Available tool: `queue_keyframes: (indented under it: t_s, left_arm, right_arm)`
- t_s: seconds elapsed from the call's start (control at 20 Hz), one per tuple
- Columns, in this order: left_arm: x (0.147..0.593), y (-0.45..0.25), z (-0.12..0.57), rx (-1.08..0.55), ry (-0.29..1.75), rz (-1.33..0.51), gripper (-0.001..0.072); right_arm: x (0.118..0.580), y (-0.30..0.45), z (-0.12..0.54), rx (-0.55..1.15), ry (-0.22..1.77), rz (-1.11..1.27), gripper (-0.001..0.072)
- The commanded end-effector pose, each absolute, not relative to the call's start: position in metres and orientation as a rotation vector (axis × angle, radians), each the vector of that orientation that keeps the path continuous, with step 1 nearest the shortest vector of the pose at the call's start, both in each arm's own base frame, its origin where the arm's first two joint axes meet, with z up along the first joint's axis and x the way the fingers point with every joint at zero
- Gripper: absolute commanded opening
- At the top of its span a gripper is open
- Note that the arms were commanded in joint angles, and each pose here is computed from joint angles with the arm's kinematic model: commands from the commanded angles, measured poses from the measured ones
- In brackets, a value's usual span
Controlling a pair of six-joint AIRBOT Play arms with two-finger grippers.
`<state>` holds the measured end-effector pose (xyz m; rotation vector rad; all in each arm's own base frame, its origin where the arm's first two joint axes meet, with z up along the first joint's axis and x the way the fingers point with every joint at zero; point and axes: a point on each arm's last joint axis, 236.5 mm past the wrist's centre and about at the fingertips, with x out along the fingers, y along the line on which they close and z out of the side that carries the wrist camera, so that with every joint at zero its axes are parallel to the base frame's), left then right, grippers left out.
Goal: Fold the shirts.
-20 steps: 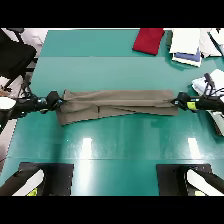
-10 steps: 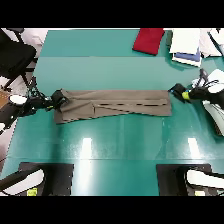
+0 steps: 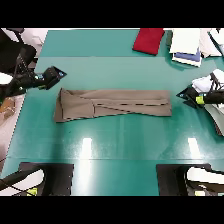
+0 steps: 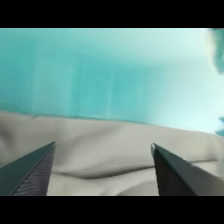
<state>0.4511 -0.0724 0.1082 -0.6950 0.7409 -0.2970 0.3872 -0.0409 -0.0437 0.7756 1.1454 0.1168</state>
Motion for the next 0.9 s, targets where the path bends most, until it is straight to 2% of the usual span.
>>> queue_keyframes:
  t_s: [0.0, 0.25, 0.5, 0.6, 0.65, 0.7, 0.75, 0.8, 0.85]
  left_arm:
    - [0.45, -0.085, 0.144, -0.672, 0.729, -0.381, 0.07]
    - [0.439, -0.094, 0.138, -0.666, 0.783, -0.415, 0.07]
    - [0.435, -0.097, 0.137, -0.688, 0.807, -0.419, 0.07]
    - [0.433, -0.1, 0.135, -0.678, 0.817, -0.428, 0.0699]
    - [0.43, -0.106, 0.131, -0.645, 0.833, -0.435, 0.07]
    - [0.426, -0.114, 0.125, -0.597, 0.854, -0.442, 0.0699]
    - [0.423, -0.125, 0.12, -0.562, 0.869, -0.455, 0.0699]
    - [0.42, -0.138, 0.117, -0.538, 0.874, -0.476, 0.0699]
    - [0.418, -0.15, 0.114, -0.52, 0.875, -0.492, 0.0699]
  right_arm:
    - [0.37, -0.021, -0.054, 0.887, 1.161, 0.297, 0.0715]
    - [0.361, 0.009, -0.079, 0.949, 1.312, 0.444, 0.0714]
    - [0.373, 0.053, -0.091, 0.863, 1.382, 0.534, 0.0713]
    - [0.383, 0.069, -0.093, 0.818, 1.385, 0.543, 0.069]
    - [0.389, 0.075, -0.092, 0.798, 1.379, 0.544, 0.063]
    - [0.396, 0.081, -0.088, 0.779, 1.367, 0.543, 0.05]
    - [0.403, 0.086, -0.083, 0.764, 1.358, 0.552, 0.0317]
    - [0.407, 0.091, -0.076, 0.751, 1.347, 0.569, 0.0172]
    - [0.411, 0.094, -0.066, 0.739, 1.327, 0.584, 0.0064]
